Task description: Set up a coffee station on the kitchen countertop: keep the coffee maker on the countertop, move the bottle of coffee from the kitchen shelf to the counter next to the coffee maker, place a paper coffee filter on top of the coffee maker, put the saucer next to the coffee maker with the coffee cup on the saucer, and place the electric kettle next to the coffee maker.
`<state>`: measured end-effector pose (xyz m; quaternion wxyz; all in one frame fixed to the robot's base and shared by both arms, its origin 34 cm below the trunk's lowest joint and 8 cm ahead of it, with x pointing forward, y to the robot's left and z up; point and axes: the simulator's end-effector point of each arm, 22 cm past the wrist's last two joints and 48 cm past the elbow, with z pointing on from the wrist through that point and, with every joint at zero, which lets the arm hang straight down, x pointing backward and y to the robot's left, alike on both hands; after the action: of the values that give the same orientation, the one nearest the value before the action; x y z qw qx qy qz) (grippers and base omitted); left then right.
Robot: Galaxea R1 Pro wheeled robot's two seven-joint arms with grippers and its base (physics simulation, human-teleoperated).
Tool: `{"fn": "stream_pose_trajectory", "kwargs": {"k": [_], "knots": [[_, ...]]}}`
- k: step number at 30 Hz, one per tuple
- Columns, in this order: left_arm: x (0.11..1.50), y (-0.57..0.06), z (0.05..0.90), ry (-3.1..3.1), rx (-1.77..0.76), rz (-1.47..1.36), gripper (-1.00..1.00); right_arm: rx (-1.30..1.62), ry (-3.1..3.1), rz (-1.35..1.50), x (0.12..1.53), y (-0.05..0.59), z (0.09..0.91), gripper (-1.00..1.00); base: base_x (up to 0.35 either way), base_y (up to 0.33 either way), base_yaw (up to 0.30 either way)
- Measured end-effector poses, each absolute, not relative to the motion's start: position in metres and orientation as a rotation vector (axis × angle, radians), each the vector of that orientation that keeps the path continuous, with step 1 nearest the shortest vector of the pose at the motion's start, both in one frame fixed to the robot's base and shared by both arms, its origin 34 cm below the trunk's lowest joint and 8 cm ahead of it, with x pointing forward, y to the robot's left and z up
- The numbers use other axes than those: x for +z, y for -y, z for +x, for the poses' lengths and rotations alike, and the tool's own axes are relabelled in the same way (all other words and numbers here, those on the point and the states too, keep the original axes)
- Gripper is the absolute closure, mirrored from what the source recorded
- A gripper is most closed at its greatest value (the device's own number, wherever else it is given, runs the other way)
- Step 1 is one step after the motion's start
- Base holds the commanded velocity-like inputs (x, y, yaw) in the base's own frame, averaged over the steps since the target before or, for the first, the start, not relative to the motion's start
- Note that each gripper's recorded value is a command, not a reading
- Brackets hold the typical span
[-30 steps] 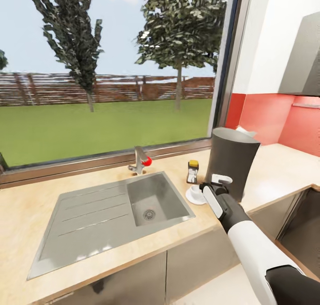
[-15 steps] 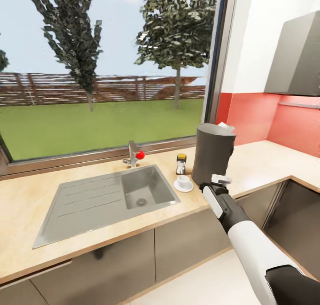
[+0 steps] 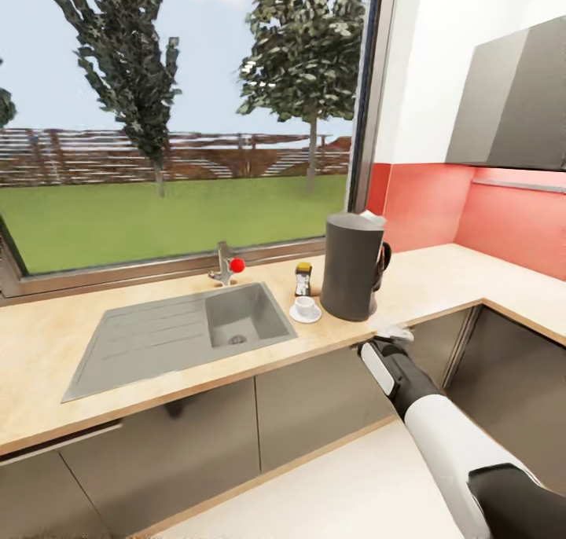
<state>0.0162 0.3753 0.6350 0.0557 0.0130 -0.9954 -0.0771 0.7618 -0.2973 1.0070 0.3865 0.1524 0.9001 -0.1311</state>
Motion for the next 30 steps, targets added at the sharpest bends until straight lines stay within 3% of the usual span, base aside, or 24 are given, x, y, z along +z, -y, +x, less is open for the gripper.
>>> {"fn": "stream_pose_trajectory", "kwargs": {"k": [11,25,30], "knots": [[0.634,-0.377,0.029,3.055,-0.244,0.051,-1.00,-0.537,-2.539,0.350,0.854,0.350,0.658,-1.00,-0.036,-0.022,0.000],[0.629,-0.366,0.070,3.154,-0.242,0.053,-1.00,0.009,-2.874,-0.151,0.667,0.253,0.414,-1.00,0.000,0.000,0.000],[0.629,-0.364,0.082,3.210,-0.246,0.053,-1.00,0.160,-2.923,-0.192,0.656,0.231,0.376,-1.00,0.000,0.000,0.000]]}}
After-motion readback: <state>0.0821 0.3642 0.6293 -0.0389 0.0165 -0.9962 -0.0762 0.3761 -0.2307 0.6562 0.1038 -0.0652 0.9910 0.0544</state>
